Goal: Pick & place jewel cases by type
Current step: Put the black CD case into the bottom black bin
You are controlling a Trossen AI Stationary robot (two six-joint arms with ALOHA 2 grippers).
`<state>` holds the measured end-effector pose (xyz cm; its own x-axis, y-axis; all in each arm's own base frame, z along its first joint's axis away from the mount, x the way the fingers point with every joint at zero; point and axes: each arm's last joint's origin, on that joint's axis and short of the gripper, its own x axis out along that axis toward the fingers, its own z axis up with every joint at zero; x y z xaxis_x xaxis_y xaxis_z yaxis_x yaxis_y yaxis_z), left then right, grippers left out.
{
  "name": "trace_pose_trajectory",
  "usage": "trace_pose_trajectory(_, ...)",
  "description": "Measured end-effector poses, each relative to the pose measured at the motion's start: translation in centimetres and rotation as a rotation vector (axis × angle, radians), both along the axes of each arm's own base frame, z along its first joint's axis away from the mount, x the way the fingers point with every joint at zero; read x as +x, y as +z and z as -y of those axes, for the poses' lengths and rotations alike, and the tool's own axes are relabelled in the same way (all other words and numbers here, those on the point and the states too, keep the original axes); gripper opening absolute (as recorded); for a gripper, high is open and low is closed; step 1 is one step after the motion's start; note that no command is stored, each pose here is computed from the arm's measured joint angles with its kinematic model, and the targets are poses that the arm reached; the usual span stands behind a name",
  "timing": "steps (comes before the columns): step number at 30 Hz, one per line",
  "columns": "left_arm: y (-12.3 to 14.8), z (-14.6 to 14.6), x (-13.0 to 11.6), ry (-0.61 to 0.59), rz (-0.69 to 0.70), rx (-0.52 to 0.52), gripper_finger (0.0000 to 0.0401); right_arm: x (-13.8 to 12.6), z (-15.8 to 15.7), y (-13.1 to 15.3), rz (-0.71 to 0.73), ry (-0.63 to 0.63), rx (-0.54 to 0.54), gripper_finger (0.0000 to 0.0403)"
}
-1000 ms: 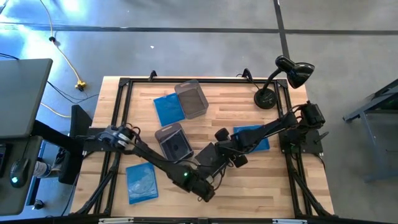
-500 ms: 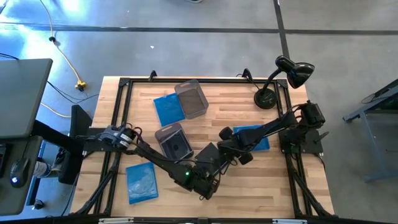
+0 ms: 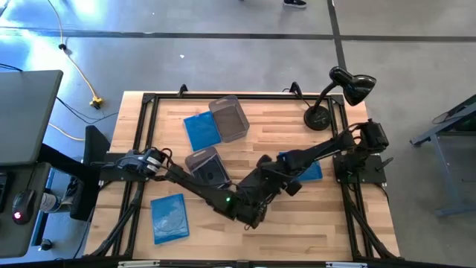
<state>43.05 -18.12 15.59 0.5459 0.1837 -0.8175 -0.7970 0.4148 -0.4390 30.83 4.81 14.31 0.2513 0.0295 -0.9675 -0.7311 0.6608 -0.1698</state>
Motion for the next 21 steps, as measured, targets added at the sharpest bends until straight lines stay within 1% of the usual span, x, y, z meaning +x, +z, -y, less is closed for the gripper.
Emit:
trace_pose_trajectory(3,-0.5,-0.1,0.6,-0.014,0.028,0.000,0.0220,-0.1,0.7,0.0,-0.038,-0.049,0.131,0.0202)
trace_pose_trajectory(4,-0.5,-0.2,0.7,-0.017,0.031,-0.015,0.0220,-0.1,1.0,-0.1,-0.050,-0.075,0.160,0.0202)
trace_pose_trajectory(5,-0.4,-0.4,0.8,-0.017,0.027,-0.031,0.0220,-0.2,1.2,-0.2,-0.066,-0.108,0.157,0.0202)
trace_pose_trajectory(7,-0.4,-0.4,0.8,-0.025,0.016,-0.059,0.0220,-0.4,1.6,-0.4,-0.085,-0.177,0.107,0.0201)
trace_pose_trajectory(9,-0.4,-0.3,0.8,-0.017,0.013,-0.076,0.0220,-0.4,1.8,-0.4,-0.074,-0.220,0.044,0.0199)
trace_pose_trajectory(11,-0.3,0.0,0.6,-0.017,0.008,-0.100,0.0220,-0.5,1.8,-0.5,-0.076,-0.230,0.038,0.0195)
trace_pose_trajectory(13,-0.2,0.1,0.5,-0.031,-0.006,-0.139,0.0220,-0.5,1.6,-0.5,-0.078,-0.218,0.064,0.0190)
trace_pose_trajectory(16,0.0,0.4,0.3,-0.045,-0.017,-0.171,0.0220,-0.6,1.2,-0.5,-0.109,-0.197,0.154,0.0186)
trace_pose_trajectory(21,0.0,1.1,0.0,-0.087,-0.048,-0.225,0.0220,-1.0,0.3,-0.4,-0.185,-0.143,0.397,0.0184)
